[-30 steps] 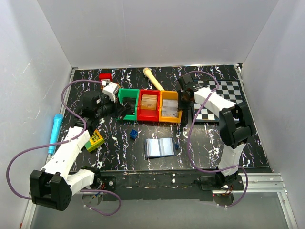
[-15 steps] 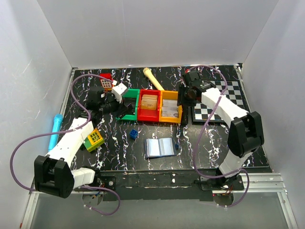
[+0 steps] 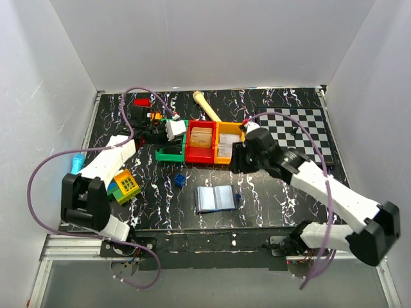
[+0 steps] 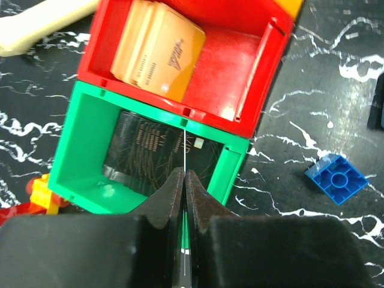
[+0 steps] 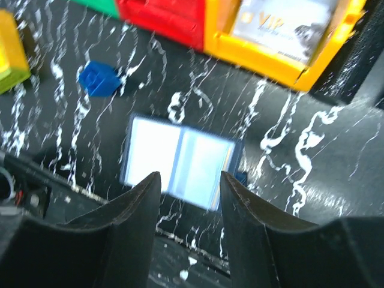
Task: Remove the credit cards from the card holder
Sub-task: Place the credit card in the storage box.
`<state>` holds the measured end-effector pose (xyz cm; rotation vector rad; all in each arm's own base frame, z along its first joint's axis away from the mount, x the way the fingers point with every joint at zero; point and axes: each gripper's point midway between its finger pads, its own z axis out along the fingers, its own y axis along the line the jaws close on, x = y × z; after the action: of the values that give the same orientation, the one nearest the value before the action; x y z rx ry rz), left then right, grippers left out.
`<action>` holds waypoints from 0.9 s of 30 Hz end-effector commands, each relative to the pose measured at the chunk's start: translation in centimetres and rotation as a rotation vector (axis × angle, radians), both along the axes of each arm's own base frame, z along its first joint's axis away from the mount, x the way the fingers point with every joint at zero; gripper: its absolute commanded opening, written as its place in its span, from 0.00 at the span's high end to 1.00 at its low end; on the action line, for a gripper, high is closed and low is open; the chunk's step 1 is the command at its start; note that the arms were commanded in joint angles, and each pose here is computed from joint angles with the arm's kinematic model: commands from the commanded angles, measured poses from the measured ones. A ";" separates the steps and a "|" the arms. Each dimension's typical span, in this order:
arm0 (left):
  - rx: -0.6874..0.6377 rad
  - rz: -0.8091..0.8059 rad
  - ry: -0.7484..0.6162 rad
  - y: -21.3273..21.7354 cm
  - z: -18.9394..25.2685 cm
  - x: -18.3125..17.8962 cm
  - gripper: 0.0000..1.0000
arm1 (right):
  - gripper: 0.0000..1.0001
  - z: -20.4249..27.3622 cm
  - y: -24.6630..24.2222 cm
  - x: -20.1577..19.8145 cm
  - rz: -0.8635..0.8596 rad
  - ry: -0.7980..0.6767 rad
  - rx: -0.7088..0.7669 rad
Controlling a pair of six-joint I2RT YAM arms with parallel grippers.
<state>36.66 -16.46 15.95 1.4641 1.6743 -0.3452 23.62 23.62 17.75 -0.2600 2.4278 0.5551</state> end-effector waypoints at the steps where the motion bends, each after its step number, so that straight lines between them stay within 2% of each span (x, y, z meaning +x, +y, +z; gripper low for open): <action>1: 0.049 -0.150 -0.057 -0.2 -0.1 -0.1 1.00 | 0.48 0.7 -0.1 -3.5 0.063 -0.030 0.086; 10: 0.064 -0.274 -0.076 -0.1 -1.5 0.7 1.00 | 0.49 1.1 -0.8 -7.3 0.148 -0.024 0.195; 22: 0.117 -0.301 -0.112 0.0 -3.9 3.7 1.00 | 0.49 0.4 -1.1 -7.3 0.157 -0.033 0.170; 27: 0.130 -0.317 -0.067 0.1 -5.0 3.9 1.00 | 0.49 0.1 -1.0 -7.1 0.156 -0.030 0.162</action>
<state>39.46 -16.18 9.75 1.8069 1.4878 -0.3800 16.13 21.94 17.26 -0.3597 2.3713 0.7856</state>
